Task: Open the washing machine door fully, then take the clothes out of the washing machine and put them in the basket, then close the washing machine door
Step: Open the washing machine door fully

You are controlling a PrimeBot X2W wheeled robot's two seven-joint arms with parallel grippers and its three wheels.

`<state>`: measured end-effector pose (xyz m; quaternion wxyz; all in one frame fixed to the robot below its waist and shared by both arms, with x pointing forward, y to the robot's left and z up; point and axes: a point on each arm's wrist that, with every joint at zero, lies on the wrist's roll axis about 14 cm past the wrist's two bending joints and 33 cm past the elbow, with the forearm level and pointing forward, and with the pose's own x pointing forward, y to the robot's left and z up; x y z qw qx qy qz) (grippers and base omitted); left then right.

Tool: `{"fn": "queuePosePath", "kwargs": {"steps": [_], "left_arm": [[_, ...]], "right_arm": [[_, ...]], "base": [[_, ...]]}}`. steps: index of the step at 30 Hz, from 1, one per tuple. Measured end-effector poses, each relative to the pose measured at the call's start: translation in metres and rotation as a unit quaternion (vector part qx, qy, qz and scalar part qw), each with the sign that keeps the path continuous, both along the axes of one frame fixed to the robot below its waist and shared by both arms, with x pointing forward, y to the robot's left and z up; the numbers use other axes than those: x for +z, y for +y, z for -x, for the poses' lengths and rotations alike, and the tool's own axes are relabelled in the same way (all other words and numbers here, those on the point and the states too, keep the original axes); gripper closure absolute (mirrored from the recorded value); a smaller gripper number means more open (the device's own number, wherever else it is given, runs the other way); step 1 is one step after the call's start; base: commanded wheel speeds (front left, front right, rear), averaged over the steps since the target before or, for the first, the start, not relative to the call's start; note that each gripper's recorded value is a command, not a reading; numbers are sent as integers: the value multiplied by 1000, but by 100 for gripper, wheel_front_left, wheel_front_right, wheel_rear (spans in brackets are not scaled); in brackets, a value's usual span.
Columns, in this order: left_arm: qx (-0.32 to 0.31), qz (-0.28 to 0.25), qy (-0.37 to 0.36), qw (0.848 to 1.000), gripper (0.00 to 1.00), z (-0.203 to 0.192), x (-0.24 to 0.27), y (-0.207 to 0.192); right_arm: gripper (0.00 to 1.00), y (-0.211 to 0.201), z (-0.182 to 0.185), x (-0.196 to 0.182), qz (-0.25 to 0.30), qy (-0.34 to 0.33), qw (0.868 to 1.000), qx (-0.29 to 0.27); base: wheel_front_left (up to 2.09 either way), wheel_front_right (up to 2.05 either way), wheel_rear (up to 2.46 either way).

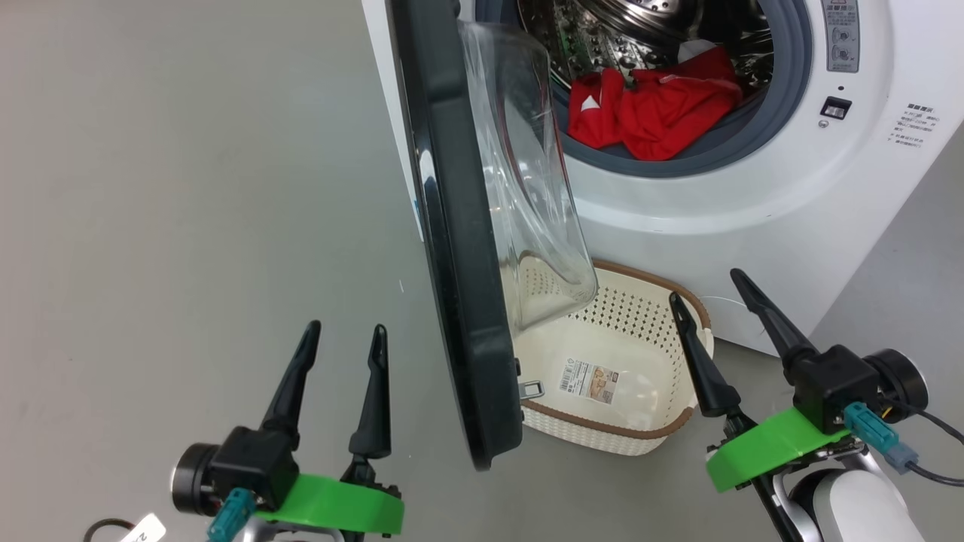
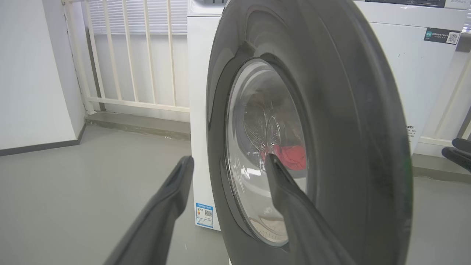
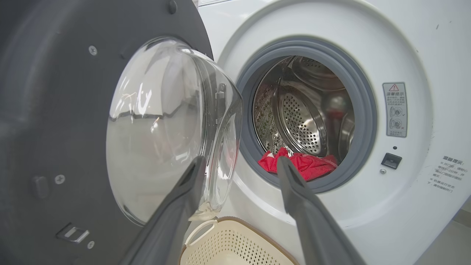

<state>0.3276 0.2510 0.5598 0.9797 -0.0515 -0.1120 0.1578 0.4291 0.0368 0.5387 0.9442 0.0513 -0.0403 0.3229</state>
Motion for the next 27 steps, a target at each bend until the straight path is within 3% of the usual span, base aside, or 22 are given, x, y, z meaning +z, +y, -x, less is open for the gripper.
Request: {"fn": "queuePosePath", "kwargs": {"steps": [24, 25, 27], "left_arm": [[2, 8, 13, 1000, 0, 4, -10, 0], [2, 8, 14, 1000, 21, 4, -11, 0], [3, 8, 15, 1000, 100, 4, -11, 1]], "right_arm": [[0, -4, 21, -5, -14, -6, 1000, 6], [0, -4, 21, -5, -14, -6, 1000, 6], [0, -5, 20, -5, -15, -6, 1000, 4]], "base": [[0, 0, 0], [0, 0, 0], [0, 0, 0]]}}
